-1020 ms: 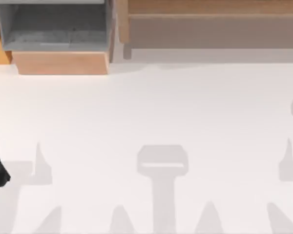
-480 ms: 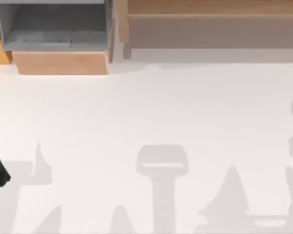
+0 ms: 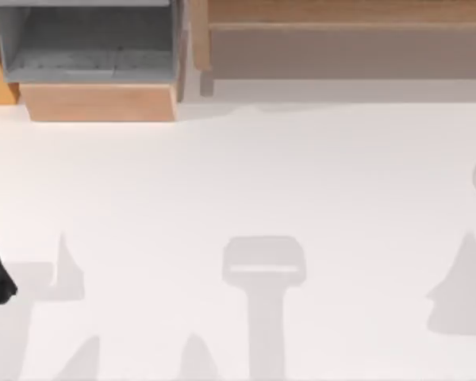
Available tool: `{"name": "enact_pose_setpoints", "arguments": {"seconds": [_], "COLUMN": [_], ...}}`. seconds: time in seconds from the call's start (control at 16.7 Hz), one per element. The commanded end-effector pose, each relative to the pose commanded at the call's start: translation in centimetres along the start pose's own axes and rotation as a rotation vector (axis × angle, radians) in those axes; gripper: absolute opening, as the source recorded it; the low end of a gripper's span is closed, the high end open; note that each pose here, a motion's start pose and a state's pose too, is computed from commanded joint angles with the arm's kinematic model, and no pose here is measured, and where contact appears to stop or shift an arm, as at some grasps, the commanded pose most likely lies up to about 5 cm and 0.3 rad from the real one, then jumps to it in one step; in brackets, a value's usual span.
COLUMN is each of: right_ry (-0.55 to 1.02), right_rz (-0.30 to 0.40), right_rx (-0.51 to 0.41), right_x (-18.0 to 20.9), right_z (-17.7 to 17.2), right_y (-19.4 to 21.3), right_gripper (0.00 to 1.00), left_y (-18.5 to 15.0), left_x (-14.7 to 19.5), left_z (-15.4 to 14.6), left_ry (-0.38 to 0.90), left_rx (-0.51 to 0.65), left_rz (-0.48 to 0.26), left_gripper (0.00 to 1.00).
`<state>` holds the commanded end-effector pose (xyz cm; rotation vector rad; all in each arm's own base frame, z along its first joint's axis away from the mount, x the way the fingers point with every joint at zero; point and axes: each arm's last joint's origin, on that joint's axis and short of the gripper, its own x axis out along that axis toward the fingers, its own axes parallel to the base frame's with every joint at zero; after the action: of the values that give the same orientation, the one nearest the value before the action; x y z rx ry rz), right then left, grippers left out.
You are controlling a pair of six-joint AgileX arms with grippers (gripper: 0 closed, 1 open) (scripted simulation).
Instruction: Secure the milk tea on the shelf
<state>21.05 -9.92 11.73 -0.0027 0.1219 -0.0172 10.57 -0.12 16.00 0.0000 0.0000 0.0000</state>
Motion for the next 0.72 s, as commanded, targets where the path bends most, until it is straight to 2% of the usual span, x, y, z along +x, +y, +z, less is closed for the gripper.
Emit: {"name": "enact_pose_setpoints", "arguments": {"seconds": [0.36,0.72], "right_ry": [-0.017,-0.02], "right_rz": [0.001,0.003], "right_rx": [-0.004,-0.006], "right_x": [0.9,0.9], "right_z": [-3.1,-3.4], "right_y": [-2.6,-2.7], "right_gripper": [1.0,1.0], "left_y": [0.0,0.0], "left_x": [0.0,0.0], "left_z": [0.0,0.0], "left_ry": [0.0,0.0], "left_rx": [0.0,0.0], "left_rz": [0.0,0.0], "left_gripper": [1.0,1.0]}}
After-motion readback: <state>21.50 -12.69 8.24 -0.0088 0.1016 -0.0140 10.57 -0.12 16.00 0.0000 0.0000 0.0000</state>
